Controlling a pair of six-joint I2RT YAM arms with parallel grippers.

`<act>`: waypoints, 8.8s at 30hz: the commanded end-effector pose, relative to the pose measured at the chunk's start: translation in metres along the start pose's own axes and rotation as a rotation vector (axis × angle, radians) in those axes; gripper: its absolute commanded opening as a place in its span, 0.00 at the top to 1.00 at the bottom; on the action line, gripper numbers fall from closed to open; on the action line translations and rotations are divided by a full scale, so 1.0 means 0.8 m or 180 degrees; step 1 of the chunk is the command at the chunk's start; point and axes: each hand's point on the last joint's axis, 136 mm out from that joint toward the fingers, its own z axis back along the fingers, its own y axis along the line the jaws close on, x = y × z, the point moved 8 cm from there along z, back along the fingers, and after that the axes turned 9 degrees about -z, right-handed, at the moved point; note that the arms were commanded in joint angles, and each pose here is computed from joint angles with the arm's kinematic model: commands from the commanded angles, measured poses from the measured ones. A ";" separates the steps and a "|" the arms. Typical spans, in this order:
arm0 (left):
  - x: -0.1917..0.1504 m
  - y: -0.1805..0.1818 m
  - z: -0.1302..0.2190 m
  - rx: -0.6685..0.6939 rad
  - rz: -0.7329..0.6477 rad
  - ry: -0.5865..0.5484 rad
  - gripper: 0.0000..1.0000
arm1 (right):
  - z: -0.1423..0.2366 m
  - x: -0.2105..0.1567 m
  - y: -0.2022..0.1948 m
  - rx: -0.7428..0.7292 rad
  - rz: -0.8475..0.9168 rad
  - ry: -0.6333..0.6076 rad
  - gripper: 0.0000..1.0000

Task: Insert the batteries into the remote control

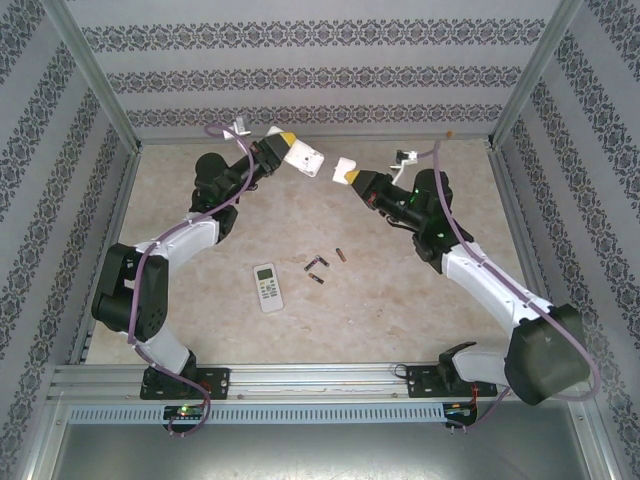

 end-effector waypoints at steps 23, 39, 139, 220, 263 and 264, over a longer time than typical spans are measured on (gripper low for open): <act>-0.022 0.020 0.031 0.0377 -0.0143 0.0025 1.00 | -0.017 -0.014 -0.294 -0.2210 -0.0398 -0.0069 0.82; -0.050 -0.045 -0.009 0.0222 -0.0474 0.0495 1.00 | -0.009 -0.057 -0.005 -0.0406 0.3663 0.0045 0.11; -0.105 0.098 0.085 0.2110 -0.0505 0.2079 0.00 | -0.085 -0.131 -0.170 -0.1924 0.1457 0.2019 0.60; -0.118 0.116 0.100 0.2375 -0.0454 0.2198 0.00 | -0.188 -0.077 -0.239 -0.2527 0.0409 0.1129 0.75; -0.155 0.179 0.094 0.2686 -0.0035 0.2716 0.24 | -0.177 -0.057 -0.203 -0.2337 0.0599 0.1171 0.68; -0.155 0.180 0.093 0.2693 -0.0035 0.2716 0.24 | -0.175 -0.058 -0.203 -0.2342 0.0601 0.1166 0.68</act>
